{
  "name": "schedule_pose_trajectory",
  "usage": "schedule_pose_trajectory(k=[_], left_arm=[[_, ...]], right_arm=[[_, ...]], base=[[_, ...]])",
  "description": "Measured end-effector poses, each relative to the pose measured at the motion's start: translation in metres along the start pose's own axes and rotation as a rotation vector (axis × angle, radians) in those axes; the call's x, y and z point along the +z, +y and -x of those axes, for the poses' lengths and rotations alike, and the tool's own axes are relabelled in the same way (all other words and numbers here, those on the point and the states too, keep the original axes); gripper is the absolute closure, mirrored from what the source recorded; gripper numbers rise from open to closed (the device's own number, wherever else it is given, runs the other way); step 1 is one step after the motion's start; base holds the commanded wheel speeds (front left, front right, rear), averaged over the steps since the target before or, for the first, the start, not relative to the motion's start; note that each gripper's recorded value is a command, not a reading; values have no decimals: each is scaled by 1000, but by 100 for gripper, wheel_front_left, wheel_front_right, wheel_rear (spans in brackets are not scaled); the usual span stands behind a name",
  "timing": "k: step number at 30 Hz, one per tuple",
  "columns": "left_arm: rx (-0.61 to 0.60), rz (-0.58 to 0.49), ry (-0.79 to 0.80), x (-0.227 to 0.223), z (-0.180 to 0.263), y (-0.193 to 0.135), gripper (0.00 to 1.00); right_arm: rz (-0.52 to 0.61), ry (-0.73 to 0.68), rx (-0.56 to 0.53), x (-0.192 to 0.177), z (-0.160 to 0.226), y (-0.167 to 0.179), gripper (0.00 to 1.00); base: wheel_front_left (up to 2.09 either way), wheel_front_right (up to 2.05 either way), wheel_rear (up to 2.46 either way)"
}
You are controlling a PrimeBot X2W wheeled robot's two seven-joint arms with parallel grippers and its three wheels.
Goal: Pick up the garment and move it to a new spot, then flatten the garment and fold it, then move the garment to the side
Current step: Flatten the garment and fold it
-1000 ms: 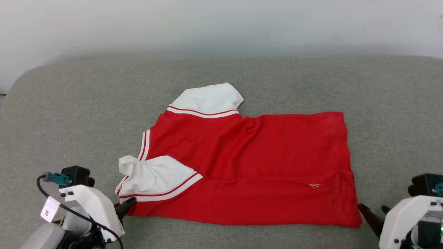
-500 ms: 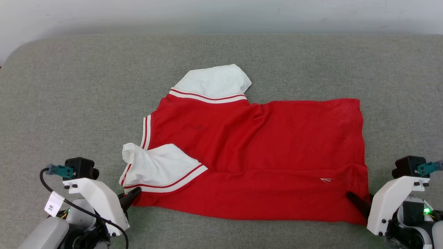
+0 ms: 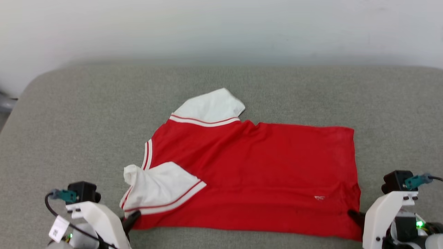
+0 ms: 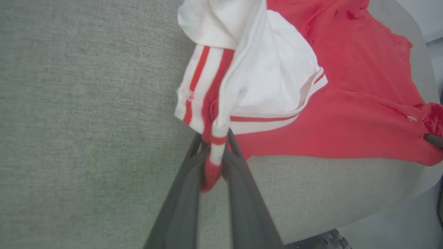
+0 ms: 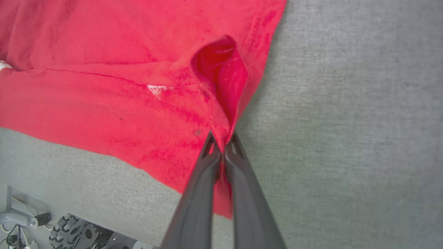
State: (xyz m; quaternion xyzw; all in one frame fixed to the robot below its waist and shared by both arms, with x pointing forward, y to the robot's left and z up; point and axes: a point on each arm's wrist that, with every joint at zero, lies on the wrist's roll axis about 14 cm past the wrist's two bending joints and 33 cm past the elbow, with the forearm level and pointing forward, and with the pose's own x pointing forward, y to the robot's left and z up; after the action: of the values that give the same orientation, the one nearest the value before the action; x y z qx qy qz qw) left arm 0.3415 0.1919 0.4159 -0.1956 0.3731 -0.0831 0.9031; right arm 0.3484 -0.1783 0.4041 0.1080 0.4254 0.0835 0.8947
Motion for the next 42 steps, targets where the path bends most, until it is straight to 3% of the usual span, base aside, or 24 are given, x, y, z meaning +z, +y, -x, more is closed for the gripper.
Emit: schedule_pose_trajectory(k=[14,15,16,17,18,27,34,42], left_arm=[[61,75,50,-56,46,14,100],[62,79,52,-57,45,14,100],[57,89,59,-60,43,13,100],[50,94,67,-63,41,11,64],[44,97,60,-63,35,9,0],[34,-1,-122,-16,22,1,0],[11,-155,-397,51,20,-23,0],[-51,-297,-674,114,18,-63,0]], right_arm=[[-15,-1,8,-41,45,6,100],[-24,0,7,-44,45,6,81],[-36,0,8,-47,44,6,19],[-47,1,8,-50,43,6,0],[-66,-23,7,-51,41,5,0],[-43,-388,-6,-1,54,7,0],[11,-701,-31,59,83,9,0],[43,-865,-69,97,100,7,0]], base=[[0,0,0],[0,0,0],[0,0,0],[0,0,0],[0,0,0],[0,0,0],[0,0,0],[0,0,0]])
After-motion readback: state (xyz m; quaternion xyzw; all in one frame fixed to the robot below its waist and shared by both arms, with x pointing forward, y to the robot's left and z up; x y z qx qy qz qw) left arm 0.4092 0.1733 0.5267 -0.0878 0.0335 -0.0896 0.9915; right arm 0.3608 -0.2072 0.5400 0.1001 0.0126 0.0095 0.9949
